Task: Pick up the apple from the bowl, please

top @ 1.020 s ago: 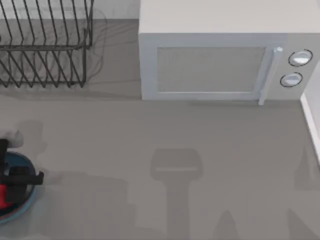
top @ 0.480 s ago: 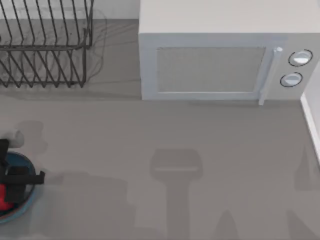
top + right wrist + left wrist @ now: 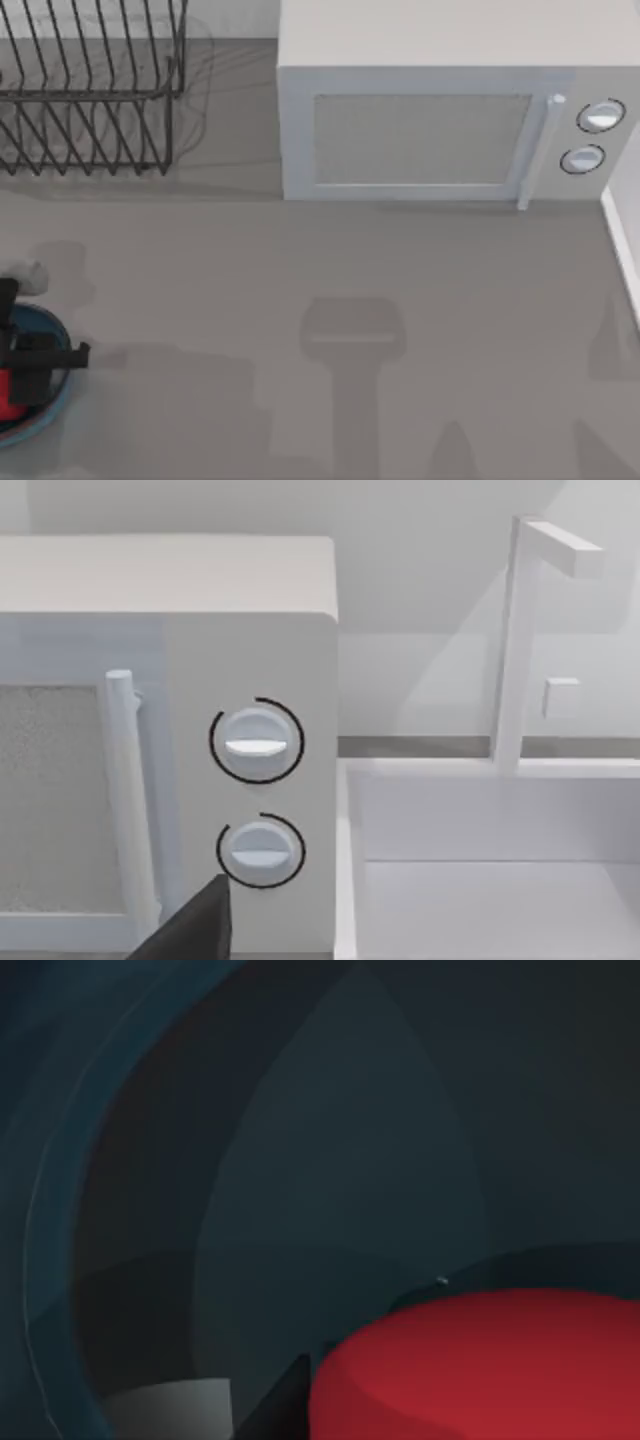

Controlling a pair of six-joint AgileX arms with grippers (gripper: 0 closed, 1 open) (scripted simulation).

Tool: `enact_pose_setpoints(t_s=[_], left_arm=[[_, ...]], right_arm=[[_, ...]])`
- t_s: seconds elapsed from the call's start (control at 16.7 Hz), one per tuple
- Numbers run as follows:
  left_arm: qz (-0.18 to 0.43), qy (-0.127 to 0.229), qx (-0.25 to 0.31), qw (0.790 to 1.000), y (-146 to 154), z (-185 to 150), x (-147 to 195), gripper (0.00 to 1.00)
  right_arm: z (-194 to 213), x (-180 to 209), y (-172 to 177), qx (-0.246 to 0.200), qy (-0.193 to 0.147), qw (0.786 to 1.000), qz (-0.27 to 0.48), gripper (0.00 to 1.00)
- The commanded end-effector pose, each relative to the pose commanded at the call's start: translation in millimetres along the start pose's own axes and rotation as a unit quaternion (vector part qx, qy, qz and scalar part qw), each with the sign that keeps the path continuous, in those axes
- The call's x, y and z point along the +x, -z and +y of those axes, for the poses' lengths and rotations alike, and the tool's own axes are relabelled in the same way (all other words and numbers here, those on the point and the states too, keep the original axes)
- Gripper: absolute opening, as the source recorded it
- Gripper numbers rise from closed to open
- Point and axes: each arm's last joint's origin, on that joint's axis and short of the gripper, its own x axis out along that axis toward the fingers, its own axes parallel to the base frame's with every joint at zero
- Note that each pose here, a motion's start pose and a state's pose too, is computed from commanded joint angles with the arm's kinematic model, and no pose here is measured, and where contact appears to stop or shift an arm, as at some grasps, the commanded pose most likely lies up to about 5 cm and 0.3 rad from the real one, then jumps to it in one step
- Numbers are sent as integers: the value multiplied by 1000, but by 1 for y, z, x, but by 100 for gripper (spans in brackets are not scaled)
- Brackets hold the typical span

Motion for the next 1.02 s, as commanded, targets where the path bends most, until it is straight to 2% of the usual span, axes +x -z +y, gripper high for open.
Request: enact_pose_setpoints(t_s=[0.18, 0.24, 0.54, 0.78, 1.02], left_arm=[[0, 0, 0, 1000, 0, 0, 0, 0], [-38, 13, -1, 999, -7, 0, -24, 0], [-31, 13, -1, 999, -21, 1, -46, 0], [-26, 13, -1, 1000, -44, 1, -109, 0], [-16, 13, -1, 1000, -41, 1, -194, 0]], right_arm=[[0, 0, 0, 0, 0, 1000, 0, 100], [0, 0, 0, 0, 0, 1000, 0, 100], [0, 0, 0, 0, 0, 1000, 0, 100], [0, 0, 0, 0, 0, 1000, 0, 100], [0, 0, 0, 0, 0, 1000, 0, 100]])
